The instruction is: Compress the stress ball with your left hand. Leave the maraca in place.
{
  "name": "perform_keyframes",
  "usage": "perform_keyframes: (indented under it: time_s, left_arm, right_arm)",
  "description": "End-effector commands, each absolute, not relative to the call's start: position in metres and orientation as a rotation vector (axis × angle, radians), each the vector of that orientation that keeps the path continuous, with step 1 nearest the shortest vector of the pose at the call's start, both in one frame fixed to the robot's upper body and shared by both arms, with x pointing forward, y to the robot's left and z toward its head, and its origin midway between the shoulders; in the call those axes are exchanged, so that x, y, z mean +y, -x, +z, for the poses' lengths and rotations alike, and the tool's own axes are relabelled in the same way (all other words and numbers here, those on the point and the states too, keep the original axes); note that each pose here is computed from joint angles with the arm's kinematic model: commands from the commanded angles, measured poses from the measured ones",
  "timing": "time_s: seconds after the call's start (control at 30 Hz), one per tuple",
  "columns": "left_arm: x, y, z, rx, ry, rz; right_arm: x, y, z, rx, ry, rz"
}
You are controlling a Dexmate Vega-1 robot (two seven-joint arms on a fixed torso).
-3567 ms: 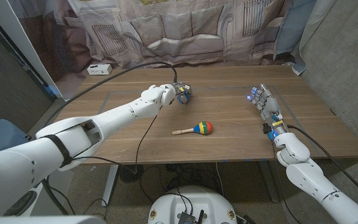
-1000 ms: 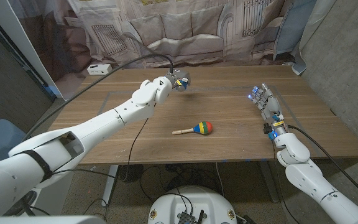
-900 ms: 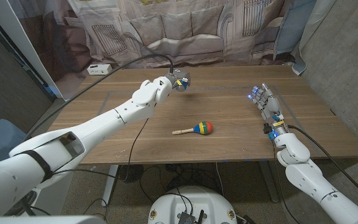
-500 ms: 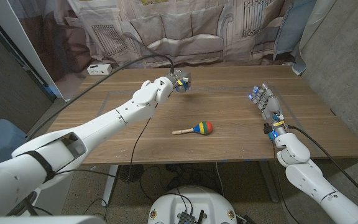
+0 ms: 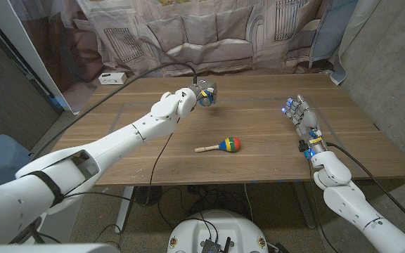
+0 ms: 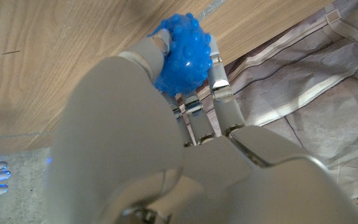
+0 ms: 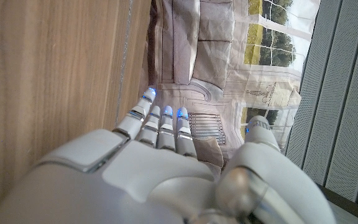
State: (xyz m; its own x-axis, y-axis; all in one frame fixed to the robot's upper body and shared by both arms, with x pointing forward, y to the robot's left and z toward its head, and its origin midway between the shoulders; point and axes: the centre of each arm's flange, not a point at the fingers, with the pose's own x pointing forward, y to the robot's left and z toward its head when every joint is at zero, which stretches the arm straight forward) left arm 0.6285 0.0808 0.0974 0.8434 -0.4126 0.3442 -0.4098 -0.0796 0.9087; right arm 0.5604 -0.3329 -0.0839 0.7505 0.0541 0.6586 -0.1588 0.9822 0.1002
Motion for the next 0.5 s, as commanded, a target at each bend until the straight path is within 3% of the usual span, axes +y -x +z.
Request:
perform_keyframes:
  time_s: [0.03,0.5]
  left_arm:
    - [0.0766,-0.6291,0.0964,-0.626,-1.728,-0.022]
    - [0.0765,-0.6286,0.0983,-0.620,-1.776,-0.012]
  right_arm:
    - [-0.3340,-0.5591,-0.0867,-0.709,-0.157,0.112]
    - [-0.3341,-0.5587,-0.0870,-0.712,-0.157,0.112]
